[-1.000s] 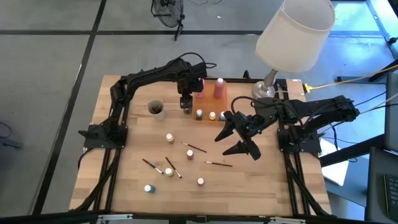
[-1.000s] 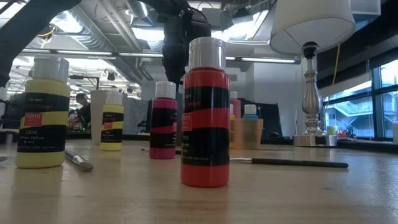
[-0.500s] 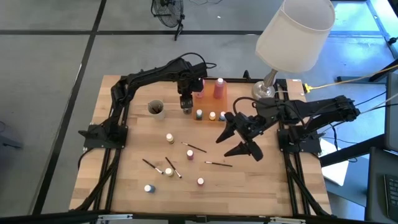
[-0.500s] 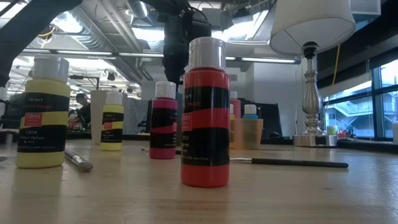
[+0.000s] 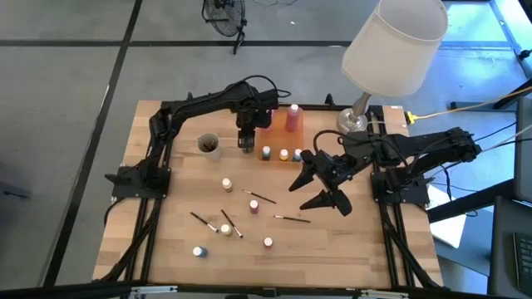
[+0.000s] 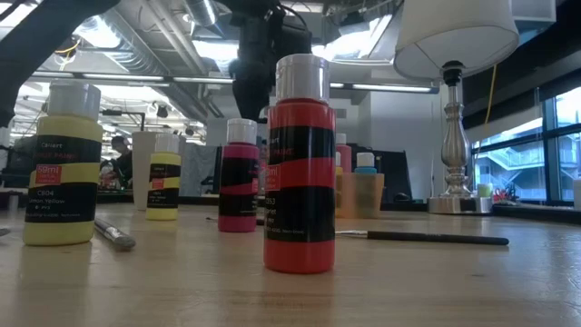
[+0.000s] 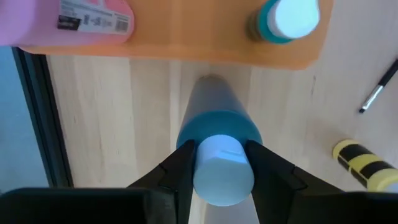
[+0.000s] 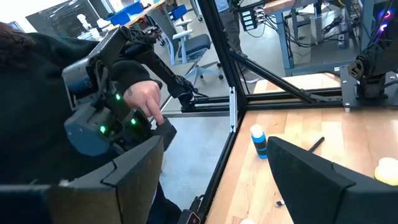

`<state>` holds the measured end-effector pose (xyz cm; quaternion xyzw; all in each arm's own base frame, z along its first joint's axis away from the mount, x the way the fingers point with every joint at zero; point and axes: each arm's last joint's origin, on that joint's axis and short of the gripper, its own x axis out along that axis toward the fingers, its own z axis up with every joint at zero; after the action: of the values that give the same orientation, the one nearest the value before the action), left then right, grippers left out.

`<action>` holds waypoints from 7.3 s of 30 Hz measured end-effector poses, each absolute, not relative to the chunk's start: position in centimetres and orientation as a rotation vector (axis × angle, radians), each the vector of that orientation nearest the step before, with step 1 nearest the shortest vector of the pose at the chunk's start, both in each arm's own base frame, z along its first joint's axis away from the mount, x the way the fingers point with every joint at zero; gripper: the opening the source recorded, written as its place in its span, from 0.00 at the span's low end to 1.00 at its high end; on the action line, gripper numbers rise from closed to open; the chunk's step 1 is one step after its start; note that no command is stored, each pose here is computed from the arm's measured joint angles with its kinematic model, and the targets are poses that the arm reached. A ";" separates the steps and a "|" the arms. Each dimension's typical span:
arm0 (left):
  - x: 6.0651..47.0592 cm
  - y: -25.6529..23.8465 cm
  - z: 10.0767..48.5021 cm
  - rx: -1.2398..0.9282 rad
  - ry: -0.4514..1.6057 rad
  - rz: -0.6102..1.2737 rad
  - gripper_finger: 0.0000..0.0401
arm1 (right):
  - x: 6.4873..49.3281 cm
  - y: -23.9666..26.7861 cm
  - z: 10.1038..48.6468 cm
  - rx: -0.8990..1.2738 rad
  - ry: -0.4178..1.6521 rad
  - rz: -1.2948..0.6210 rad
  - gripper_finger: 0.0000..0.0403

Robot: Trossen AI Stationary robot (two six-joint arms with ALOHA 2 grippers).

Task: Pick & Place Paint Supplies
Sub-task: Put the large black paint bottle into the orange bin

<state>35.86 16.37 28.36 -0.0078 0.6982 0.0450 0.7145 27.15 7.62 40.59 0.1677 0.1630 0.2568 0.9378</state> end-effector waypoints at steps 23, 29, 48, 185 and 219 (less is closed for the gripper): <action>32.2 13.4 35.6 0.207 1.440 0.269 0.29 | 27.3 7.6 40.9 0.323 0.287 0.515 0.72; 31.8 13.2 36.9 0.275 1.363 0.263 0.29 | 27.3 7.6 41.0 0.323 0.273 0.510 0.72; 32.2 12.5 41.2 0.326 1.161 0.187 0.29 | 27.3 7.8 41.0 0.348 0.277 0.482 0.72; 39.1 19.4 28.8 0.311 1.377 -0.084 0.35 | 25.9 6.1 41.4 0.376 0.314 0.424 0.72; 38.9 19.8 28.9 0.296 1.384 -0.041 0.40 | 26.0 6.1 41.4 0.374 0.313 0.416 0.72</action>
<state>38.95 19.80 28.93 0.1358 0.6358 -0.0189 0.7596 25.96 6.13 41.42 0.1840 0.1538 0.2043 0.9491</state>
